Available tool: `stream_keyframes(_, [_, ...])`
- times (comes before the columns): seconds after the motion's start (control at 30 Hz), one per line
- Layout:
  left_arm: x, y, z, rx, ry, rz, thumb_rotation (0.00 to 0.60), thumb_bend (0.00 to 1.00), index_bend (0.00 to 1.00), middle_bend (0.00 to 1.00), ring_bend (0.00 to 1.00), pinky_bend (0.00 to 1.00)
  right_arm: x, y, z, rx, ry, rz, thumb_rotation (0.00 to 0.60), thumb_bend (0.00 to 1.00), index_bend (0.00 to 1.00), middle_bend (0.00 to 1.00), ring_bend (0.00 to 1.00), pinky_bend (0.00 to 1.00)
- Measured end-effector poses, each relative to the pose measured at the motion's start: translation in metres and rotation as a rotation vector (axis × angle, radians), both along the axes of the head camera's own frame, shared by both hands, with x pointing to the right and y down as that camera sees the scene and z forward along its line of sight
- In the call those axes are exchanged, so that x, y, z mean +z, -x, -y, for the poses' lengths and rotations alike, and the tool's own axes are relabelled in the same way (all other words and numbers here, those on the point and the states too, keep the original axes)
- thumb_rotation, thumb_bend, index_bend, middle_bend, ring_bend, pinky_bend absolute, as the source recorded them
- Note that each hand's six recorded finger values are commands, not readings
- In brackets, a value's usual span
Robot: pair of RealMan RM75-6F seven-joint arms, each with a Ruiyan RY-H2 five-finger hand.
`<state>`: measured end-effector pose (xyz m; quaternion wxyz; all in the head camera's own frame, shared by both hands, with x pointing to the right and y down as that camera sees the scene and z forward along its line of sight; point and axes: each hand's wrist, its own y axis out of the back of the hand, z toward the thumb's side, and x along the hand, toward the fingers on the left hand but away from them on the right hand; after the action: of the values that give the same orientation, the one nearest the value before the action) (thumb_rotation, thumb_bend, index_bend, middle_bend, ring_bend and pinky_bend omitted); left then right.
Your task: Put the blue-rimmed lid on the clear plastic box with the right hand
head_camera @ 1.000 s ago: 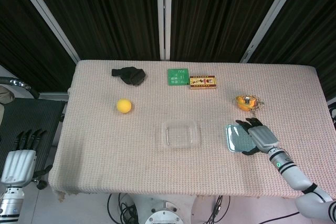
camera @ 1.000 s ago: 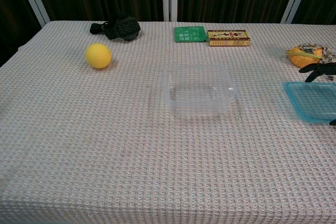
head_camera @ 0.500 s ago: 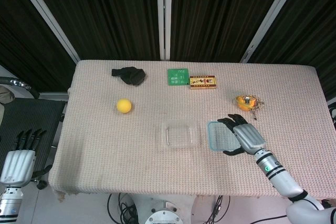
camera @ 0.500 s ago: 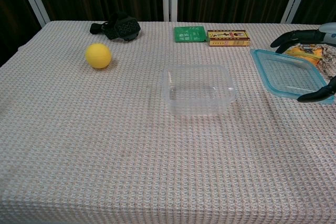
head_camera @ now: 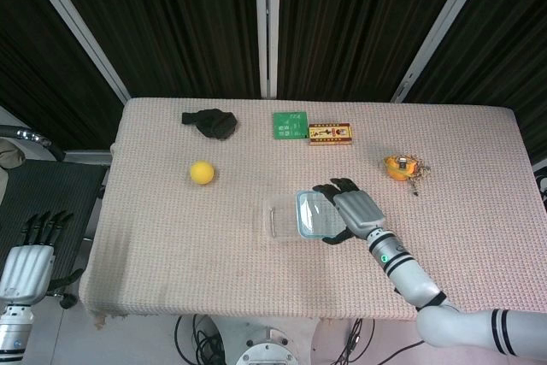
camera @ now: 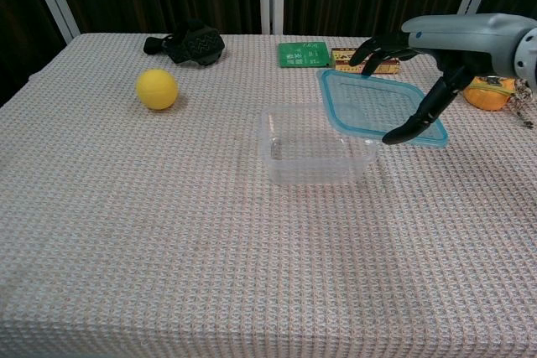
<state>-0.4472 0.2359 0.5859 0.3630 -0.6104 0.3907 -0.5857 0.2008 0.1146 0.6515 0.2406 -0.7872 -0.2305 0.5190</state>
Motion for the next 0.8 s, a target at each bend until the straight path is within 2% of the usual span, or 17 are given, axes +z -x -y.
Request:
stream_keyframes(0.13, [0.001, 0.003, 0.000, 0.000, 0.000, -0.006, 0.600, 0.00, 0.10, 0.07, 0.00, 0.00, 0.005, 0.032, 0.000, -0.042, 0.019, -0.037, 0.600, 0.11, 0.14, 0.32, 0.02, 0.00])
stream_keyframes(0.37, [0.004, 0.006, -0.001, -0.004, -0.005, -0.022, 0.600, 0.00, 0.10, 0.07, 0.00, 0.00, 0.014, 0.077, -0.009, -0.079, 0.011, -0.099, 0.600, 0.11, 0.14, 0.31, 0.02, 0.00])
stream_keyframes(0.8, [0.006, 0.008, -0.002, -0.007, -0.010, -0.032, 0.600, 0.00, 0.10, 0.07, 0.00, 0.00, 0.028, 0.082, -0.005, -0.094, -0.007, -0.141, 0.600, 0.11, 0.14, 0.29, 0.01, 0.00])
